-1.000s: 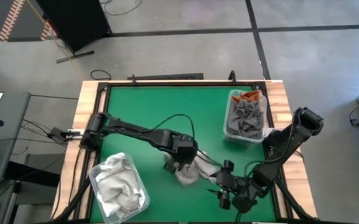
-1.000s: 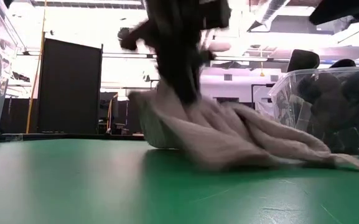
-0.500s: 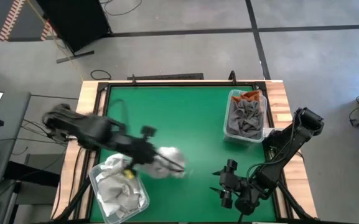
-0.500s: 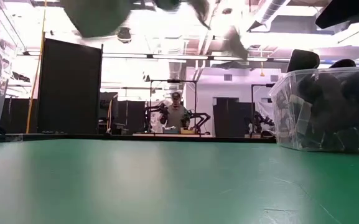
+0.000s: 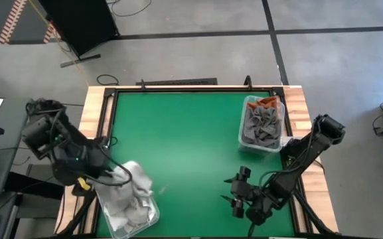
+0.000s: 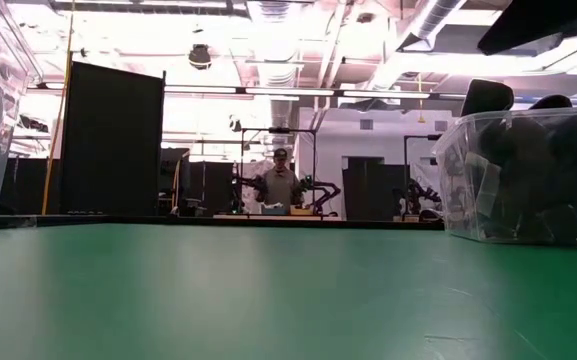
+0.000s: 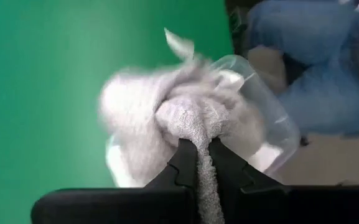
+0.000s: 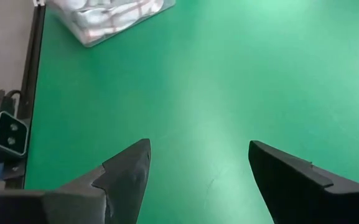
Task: Sort towels by color in basket
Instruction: Put the light gray microfiber towel into the bottom transparent bin
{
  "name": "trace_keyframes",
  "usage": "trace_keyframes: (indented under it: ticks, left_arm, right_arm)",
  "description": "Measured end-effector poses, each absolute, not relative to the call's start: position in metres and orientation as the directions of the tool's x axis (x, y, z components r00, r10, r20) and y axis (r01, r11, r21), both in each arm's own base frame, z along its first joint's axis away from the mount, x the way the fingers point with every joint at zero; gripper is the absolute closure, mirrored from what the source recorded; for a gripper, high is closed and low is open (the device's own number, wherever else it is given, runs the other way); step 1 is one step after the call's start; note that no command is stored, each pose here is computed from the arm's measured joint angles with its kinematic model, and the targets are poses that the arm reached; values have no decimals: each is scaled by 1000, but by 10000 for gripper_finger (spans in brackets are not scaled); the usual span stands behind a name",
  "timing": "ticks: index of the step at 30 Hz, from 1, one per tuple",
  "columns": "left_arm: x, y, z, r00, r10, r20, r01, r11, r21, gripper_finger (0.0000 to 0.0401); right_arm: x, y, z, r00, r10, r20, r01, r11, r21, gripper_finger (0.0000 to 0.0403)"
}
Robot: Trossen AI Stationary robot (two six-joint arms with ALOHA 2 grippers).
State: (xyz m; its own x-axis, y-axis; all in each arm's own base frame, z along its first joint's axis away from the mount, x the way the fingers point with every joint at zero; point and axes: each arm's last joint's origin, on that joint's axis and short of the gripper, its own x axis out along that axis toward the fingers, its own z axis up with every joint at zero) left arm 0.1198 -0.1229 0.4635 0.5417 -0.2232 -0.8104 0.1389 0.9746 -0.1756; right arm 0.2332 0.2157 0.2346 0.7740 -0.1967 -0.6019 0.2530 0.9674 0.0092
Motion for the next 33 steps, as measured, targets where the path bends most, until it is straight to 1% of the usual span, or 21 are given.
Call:
trace_keyframes:
  ticks: [5, 9, 13, 16, 20, 22, 28, 33]
  left_arm:
    - [115, -137, 456, 492, -264, -830, 105, 964, -244, 390]
    - [121, -150, 446, 436, -259, -862, 100, 966, -239, 390]
    - [134, -167, 424, 325, -232, -917, 81, 973, -217, 390]
    - [147, -180, 404, 220, -207, -953, 80, 978, -194, 390]
    - [168, -196, 376, 80, -171, -982, 108, 981, -162, 390]
    - [182, -202, 363, 30, -148, -989, 139, 980, -143, 390]
    - [229, -215, 325, 9, -113, -994, 286, 952, -105, 390]
    - [261, -220, 292, -30, -74, -997, 363, 928, -80, 390]
  right_arm:
    - [234, 216, 235, 777, -194, -598, 254, 967, 16, 101]
    - [234, 217, 236, 785, -184, -592, 250, 968, 31, 101]
    - [234, 221, 237, 796, -167, -581, 242, 969, 53, 101]
    - [232, 224, 238, 803, -153, -576, 230, 971, 64, 101]
    - [230, 228, 239, 814, -139, -563, 220, 972, 80, 101]
    - [229, 230, 240, 823, -137, -552, 218, 972, 84, 101]
    - [225, 235, 241, 839, -135, -527, 212, 973, 89, 101]
    - [220, 241, 243, 855, -127, -502, 203, 974, 99, 101]
